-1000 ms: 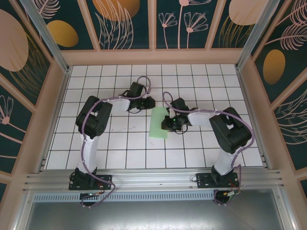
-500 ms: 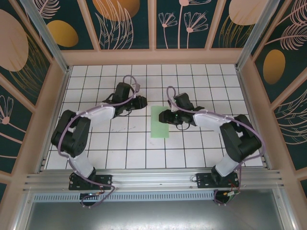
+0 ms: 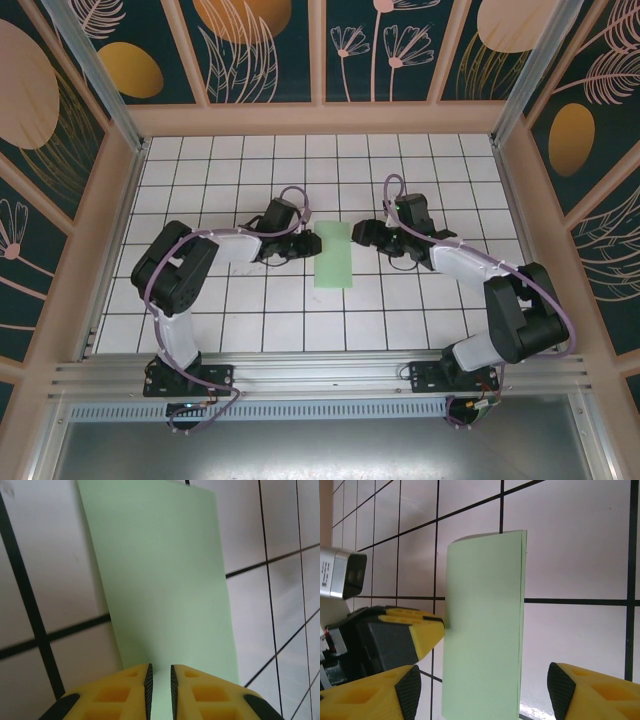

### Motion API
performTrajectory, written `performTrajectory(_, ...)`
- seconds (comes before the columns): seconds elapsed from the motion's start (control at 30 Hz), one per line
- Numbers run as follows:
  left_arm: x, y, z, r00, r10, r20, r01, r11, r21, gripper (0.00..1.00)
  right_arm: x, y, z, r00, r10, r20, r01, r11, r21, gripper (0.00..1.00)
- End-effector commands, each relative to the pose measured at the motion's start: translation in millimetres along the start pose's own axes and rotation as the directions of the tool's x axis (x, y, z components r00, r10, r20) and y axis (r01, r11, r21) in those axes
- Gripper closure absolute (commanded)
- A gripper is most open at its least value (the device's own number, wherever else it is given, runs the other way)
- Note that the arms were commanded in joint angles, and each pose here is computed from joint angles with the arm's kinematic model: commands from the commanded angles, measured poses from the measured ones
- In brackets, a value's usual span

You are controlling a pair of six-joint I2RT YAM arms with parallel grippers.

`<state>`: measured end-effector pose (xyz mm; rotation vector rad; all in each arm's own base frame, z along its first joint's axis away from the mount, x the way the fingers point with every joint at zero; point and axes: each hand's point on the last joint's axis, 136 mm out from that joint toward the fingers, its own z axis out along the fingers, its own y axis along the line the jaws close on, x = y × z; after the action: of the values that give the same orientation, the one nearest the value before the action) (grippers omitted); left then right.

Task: Fold a paper plane with a square sheet of paper (fold left side to right side)
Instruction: Fold the triangle a second time at the center of the table.

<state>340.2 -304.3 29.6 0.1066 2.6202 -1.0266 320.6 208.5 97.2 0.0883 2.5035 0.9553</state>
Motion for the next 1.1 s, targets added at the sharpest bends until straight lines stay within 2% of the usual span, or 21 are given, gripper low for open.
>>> performTrajectory(0.0,-3,2,7,1.0,0.009,-0.003,-0.009,0.999,-0.031,0.81,7,-2,0,0.999,0.021,-0.033,-0.021,1.0,-0.004,0.28)
performTrajectory(0.2,5,12,11,1.0,0.012,-0.027,-0.013,0.998,-0.064,0.82,22,-5,8,0.989,0.034,-0.147,-0.034,0.999,0.006,0.29)
performTrajectory(0.27,8,14,12,0.999,0.013,-0.036,-0.015,0.997,-0.075,0.82,25,-13,10,0.978,0.092,-0.186,-0.084,0.995,0.05,0.28)
performTrajectory(0.37,11,18,13,0.999,0.016,-0.045,-0.02,0.996,-0.092,0.82,32,-13,17,0.962,0.121,-0.247,-0.112,0.993,0.048,0.32)
performTrajectory(0.73,14,19,12,0.999,0.023,-0.049,-0.028,0.995,-0.096,0.82,49,-1,39,0.925,0.144,-0.351,-0.152,0.988,0.006,0.42)
performTrajectory(1.07,13,17,12,0.999,0.026,-0.044,-0.03,0.996,-0.089,0.82,61,-4,48,0.906,0.164,-0.391,-0.167,0.986,0.027,0.43)
